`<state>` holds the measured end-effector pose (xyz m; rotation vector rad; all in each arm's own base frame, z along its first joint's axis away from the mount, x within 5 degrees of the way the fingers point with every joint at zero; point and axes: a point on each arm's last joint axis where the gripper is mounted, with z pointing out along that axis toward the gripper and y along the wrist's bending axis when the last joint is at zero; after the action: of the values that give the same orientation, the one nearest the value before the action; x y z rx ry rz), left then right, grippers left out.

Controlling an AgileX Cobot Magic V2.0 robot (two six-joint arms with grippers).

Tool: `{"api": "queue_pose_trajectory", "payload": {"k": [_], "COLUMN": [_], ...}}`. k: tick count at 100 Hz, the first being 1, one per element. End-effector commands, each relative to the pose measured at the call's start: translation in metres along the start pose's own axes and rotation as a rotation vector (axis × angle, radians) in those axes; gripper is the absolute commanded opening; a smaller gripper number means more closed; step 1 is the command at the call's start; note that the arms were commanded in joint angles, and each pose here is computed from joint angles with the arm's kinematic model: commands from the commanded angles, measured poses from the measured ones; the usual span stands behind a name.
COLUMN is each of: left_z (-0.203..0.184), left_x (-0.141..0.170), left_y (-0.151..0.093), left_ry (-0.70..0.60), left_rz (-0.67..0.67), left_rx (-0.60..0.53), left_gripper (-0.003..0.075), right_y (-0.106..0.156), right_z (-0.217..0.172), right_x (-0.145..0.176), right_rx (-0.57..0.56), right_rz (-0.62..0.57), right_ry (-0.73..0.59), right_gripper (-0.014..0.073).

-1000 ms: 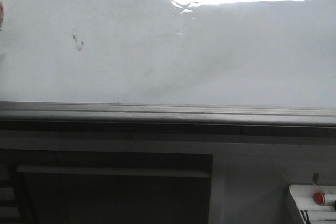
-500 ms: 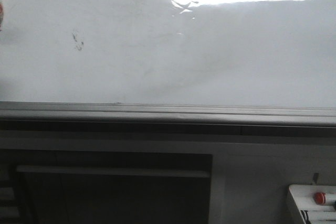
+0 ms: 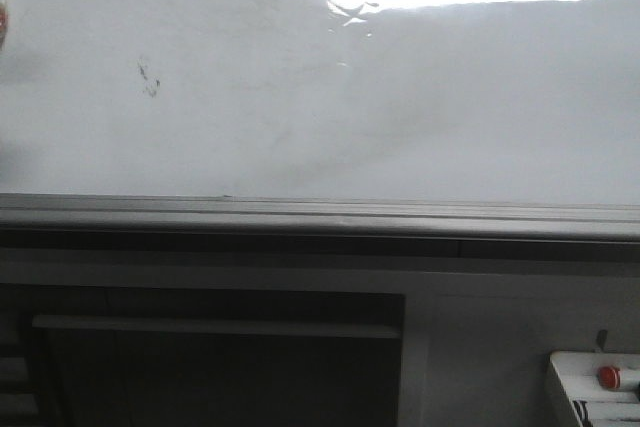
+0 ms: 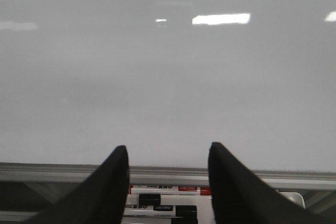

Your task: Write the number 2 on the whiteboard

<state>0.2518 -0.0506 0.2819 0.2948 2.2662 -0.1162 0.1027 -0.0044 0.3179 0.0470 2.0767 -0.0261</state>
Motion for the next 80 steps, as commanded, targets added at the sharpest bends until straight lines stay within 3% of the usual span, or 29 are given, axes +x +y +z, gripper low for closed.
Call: {"api": "queue_pose_trajectory", "payload": {"k": [1, 15, 34, 45, 60, 80], "left_z": [-0.010, -0.010, -0.027, -0.045, -0.067, -0.078], "left_x": [-0.020, -0.018, -0.019, -0.025, -0.028, -0.024], "left_y": [0.000, -0.001, -0.006, -0.018, -0.042, -0.082], "left_ry": [-0.129, -0.105, -0.022, 0.075, 0.207, 0.192], "left_rz": [-0.010, -0.010, 0.105, 0.236, 0.449, 0.701], "left_rx": [-0.008, -0.004, 0.026, 0.091, 0.221, 0.378], "left_gripper": [0.0065, -0.0020, -0.0018, -0.0018, -0.0018, -0.0018], "right_y": [-0.001, -0.001, 0.005, 0.016, 0.036, 0.067], "right_z": [-0.004, -0.004, -0.005, -0.006, 0.000, 0.016], "right_x": [-0.016, -0.016, -0.017, -0.025, -0.038, -0.051], "right_rx": [0.007, 0.006, -0.053, -0.169, -0.365, -0.613], "right_rz": [-0.011, -0.009, 0.009, -0.005, -0.109, -0.295], "right_ry": [-0.098, -0.094, -0.075, -0.026, 0.074, 0.184], "right_gripper": [0.0312, 0.0312, 0.0312, 0.0312, 0.0312, 0.0312]}}
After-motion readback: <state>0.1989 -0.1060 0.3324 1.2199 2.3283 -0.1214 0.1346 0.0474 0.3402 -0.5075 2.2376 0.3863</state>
